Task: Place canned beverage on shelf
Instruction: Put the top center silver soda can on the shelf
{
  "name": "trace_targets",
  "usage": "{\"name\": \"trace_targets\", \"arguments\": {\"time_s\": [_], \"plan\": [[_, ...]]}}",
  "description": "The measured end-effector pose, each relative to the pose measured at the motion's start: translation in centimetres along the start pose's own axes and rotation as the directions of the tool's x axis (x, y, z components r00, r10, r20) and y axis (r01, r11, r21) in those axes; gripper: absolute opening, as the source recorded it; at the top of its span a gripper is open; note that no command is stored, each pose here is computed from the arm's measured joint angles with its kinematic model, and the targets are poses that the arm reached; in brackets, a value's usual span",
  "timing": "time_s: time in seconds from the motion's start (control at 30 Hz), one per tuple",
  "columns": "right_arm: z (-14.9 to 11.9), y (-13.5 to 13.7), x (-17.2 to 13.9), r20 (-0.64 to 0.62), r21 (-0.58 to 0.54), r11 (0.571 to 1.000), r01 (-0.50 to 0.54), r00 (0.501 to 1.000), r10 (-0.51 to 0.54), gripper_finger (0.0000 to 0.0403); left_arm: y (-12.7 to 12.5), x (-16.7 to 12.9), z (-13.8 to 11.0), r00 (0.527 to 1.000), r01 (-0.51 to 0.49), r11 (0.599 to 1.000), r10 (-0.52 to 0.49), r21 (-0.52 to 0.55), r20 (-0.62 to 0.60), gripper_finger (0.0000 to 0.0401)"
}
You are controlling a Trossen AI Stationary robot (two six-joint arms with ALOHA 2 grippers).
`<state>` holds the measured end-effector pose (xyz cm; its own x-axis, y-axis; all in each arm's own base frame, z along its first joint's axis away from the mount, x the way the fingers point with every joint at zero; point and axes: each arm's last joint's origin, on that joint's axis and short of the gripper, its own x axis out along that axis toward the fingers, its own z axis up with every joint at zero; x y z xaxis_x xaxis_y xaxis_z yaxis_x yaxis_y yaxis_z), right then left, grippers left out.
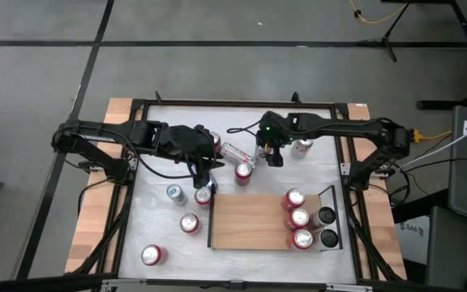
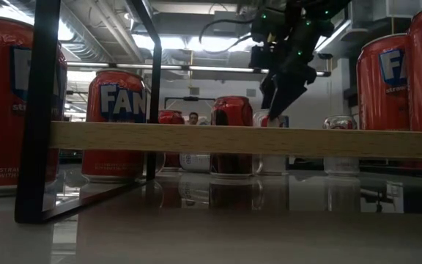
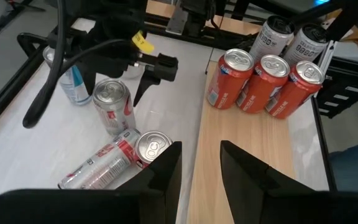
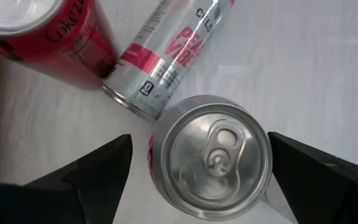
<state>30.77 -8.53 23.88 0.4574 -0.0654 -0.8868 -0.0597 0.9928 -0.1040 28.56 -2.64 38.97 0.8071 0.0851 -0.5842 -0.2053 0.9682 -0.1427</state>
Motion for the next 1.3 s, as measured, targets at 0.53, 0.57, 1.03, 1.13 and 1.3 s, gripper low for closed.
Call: {"name": "trace_targets", "arguments": {"time_s": [0.53,0.57,1.03,1.13,1.3], "plan": [[-0.2,0.0,0.5,-0.031,0.002,1.0,-0.007,0.999,0.008,0.0347,0.0,-0.3,0.0,1.0,0.011,1.0,-0.011,0.017,-0.003,0.0099],[-0.2,0.0,0.5,-0.032,0.001,1.0,-0.006,0.999,0.006,0.034,0.0,-0.4,-0.1,1.0,0.01,1.0,-0.01,0.026,-0.006,0.0099],[-0.2,0.0,0.4,-0.028,0.106,0.994,0.001,1.0,0.002,0.029,0.9,-3.8,-0.7,0.999,-0.006,0.988,0.011,0.155,-0.03,0.0099],[-0.1,0.0,0.4,-0.024,0.138,0.99,0.005,1.0,-0.002,0.029,1.2,-5.0,-0.8,0.999,-0.029,0.988,0.031,0.152,-0.008,0.0099],[0.1,-0.1,0.0,-0.044,0.168,0.986,0.016,0.999,-0.009,0.0284,1.6,-6.0,-1.2,0.998,-0.062,0.986,0.065,0.157,-0.018,0.0099]]}}
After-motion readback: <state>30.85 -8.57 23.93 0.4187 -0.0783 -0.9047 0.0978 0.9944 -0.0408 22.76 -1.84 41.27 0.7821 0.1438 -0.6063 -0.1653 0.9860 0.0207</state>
